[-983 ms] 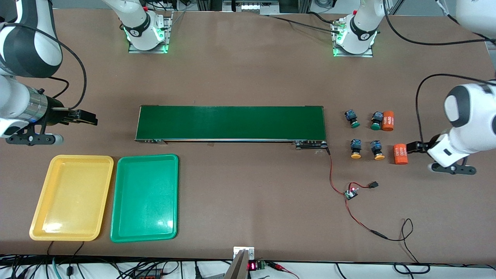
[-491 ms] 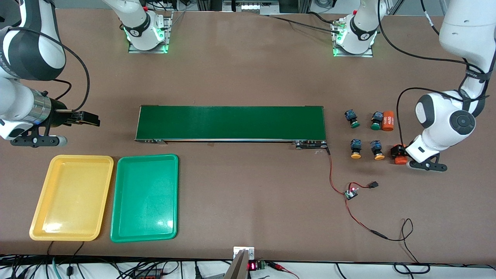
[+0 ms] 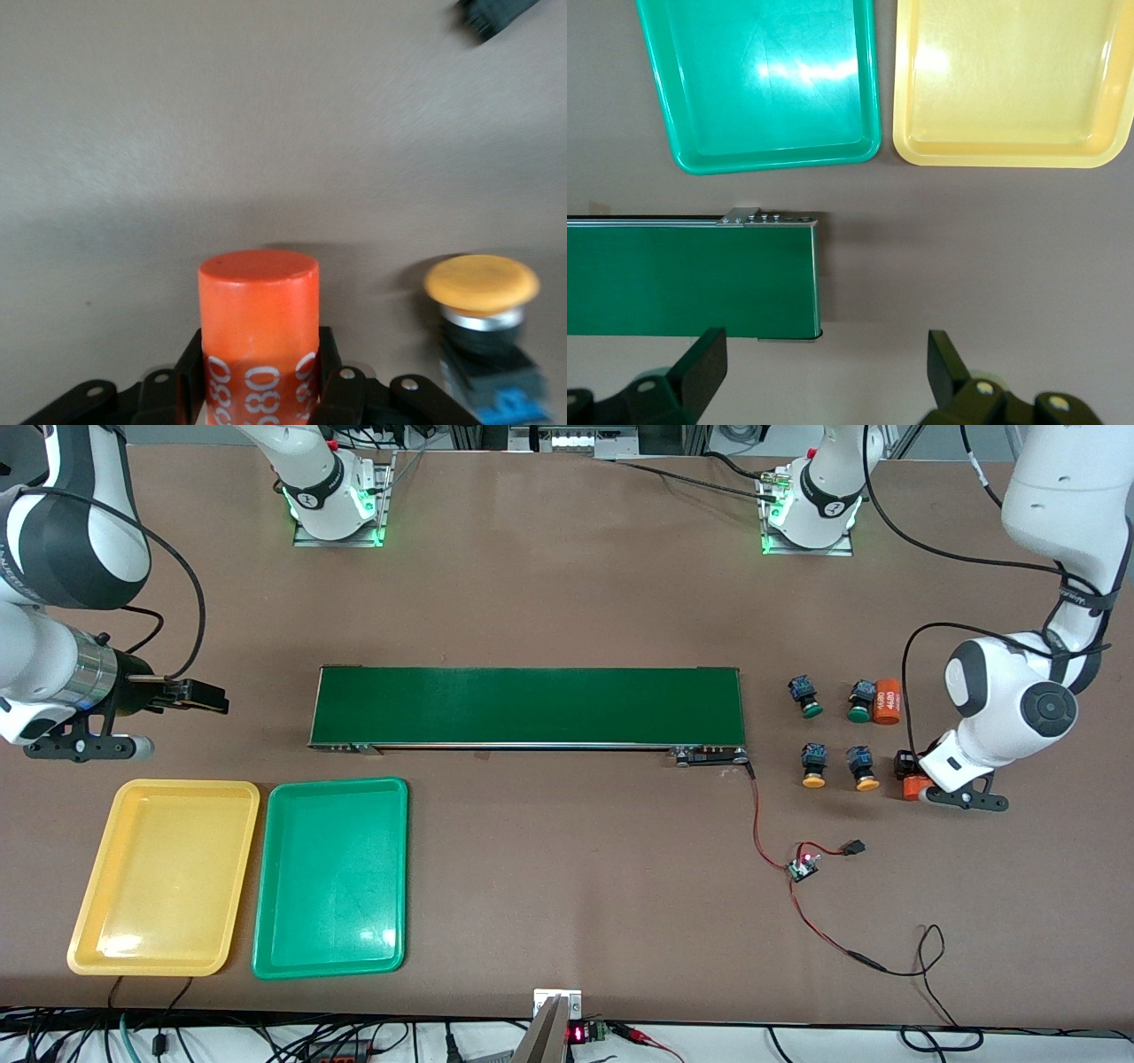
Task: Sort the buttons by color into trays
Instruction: 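Lower the left gripper and grasp the orange battery cylinder, then carry the orange battery onto the green belt and open the left gripper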
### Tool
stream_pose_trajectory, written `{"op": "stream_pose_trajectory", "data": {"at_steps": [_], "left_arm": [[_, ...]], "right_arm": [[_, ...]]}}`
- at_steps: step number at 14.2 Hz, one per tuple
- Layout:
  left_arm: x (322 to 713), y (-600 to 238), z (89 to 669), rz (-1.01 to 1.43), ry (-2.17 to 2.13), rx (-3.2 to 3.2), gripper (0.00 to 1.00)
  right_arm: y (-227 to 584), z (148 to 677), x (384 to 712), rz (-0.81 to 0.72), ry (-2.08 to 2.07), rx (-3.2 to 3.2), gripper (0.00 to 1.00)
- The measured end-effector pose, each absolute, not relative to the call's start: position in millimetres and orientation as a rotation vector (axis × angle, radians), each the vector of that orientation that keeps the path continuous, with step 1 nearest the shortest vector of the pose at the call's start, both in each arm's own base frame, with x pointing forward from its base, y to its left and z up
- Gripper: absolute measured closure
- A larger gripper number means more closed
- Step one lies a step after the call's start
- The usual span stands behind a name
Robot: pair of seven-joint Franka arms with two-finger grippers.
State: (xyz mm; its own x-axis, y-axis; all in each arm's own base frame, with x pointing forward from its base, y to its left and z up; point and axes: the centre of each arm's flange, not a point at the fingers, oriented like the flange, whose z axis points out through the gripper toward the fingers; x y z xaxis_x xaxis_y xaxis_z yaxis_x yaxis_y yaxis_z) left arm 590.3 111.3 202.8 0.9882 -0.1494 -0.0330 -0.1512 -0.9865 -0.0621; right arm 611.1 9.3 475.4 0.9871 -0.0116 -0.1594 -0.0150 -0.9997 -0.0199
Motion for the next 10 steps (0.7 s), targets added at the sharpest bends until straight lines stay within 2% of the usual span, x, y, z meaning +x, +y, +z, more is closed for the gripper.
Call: {"op": "stream_pose_trajectory", "data": {"at_steps": [5, 8, 10], "left_arm": [[595.5, 42.3, 299.7, 0.257, 0.422, -3.085, 0.50], [575.7, -41.4, 311.9, 0.459, 0.698, -3.054, 0.50], [564.5, -99.0, 309.6, 0.495, 0.923, -3.012, 0.50]], "right_arm": [[9.3, 475.4, 611.1, 0.249, 0.021, -3.111, 0.00], [9.3, 475.4, 611.1, 0.249, 0.021, -3.110, 0.00], [9.4, 475.4, 611.1, 0.249, 0.020, -3.110, 0.00]]}}
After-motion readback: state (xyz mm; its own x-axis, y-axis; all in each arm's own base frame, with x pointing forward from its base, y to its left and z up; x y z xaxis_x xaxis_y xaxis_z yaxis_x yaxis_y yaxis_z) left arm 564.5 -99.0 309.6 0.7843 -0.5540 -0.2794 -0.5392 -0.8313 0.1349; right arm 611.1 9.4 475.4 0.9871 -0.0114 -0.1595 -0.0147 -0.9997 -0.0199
